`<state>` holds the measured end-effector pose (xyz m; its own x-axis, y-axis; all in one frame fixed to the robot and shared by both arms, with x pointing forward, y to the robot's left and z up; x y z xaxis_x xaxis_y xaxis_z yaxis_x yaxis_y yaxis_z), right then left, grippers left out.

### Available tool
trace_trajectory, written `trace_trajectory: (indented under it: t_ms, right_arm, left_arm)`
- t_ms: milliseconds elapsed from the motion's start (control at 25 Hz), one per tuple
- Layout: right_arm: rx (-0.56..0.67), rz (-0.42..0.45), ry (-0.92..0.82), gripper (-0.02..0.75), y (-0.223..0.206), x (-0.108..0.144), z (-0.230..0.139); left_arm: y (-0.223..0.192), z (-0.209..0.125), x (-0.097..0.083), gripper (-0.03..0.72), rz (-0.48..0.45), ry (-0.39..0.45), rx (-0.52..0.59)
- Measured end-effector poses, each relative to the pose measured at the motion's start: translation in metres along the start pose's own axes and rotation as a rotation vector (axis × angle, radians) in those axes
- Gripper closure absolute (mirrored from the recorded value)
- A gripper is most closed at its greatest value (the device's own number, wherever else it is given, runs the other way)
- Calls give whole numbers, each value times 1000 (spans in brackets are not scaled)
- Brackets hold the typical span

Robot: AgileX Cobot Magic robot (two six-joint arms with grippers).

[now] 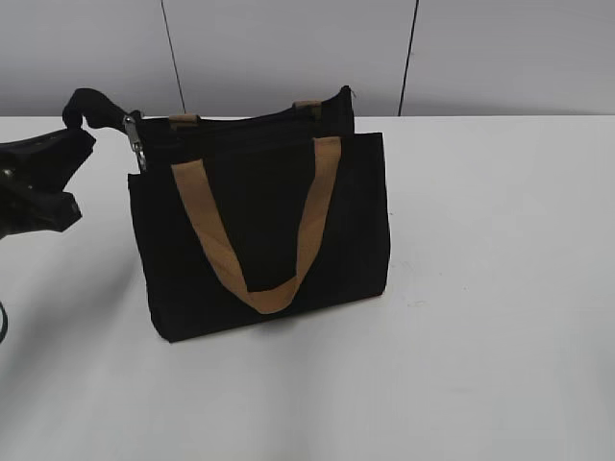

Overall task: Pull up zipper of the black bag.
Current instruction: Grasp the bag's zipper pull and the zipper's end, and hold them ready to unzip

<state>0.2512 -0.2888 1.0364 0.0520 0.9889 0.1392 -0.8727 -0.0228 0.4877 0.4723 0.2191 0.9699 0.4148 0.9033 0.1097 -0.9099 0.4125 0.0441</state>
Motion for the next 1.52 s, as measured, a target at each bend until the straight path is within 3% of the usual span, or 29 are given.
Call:
trace_trajectory:
  t_ms: [200,400,520,720,920,1080,1280,1520]
  right_arm:
    - [0,7,-4,375,0,1,0]
    - [85,78,-6,375,-13,9,7]
    - [159,179,63,375,-27,20,17]
    - [151,417,189,375,-53,43,41]
    - [240,575,238,375,-96,64,54]
    - [278,701,335,375,-137,94,68]
    - [264,847,480,375,-181,149,87]
    - [228,948,632,375,-227,210,98]
  left_arm:
    - [2,6,0,676,2,22,-22]
    - [-2,12,2,676,3,39,-41]
    - [-3,14,2,676,2,51,-48]
    - [-7,18,3,676,4,51,-53]
    - [-14,24,4,676,-5,36,-56]
    - [-14,24,2,676,-20,24,-54]
    - [-14,24,2,676,-27,19,-49]
    - [-14,24,1,676,-28,19,-49]
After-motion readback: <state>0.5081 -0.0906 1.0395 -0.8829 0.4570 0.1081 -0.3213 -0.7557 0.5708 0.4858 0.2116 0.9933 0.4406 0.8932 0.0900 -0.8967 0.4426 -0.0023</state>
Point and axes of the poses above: a point on each arm's last joint axis where the gripper is mounted, y pointing back along that axis away from the gripper, x along the wrist's bending axis when the last joint is at zero, z = x × y, the point moved 2 cm from there along -y, pointing out along that axis toward the gripper, and after that the axes turned 6 degrees about -y, right-handed, at the moved point
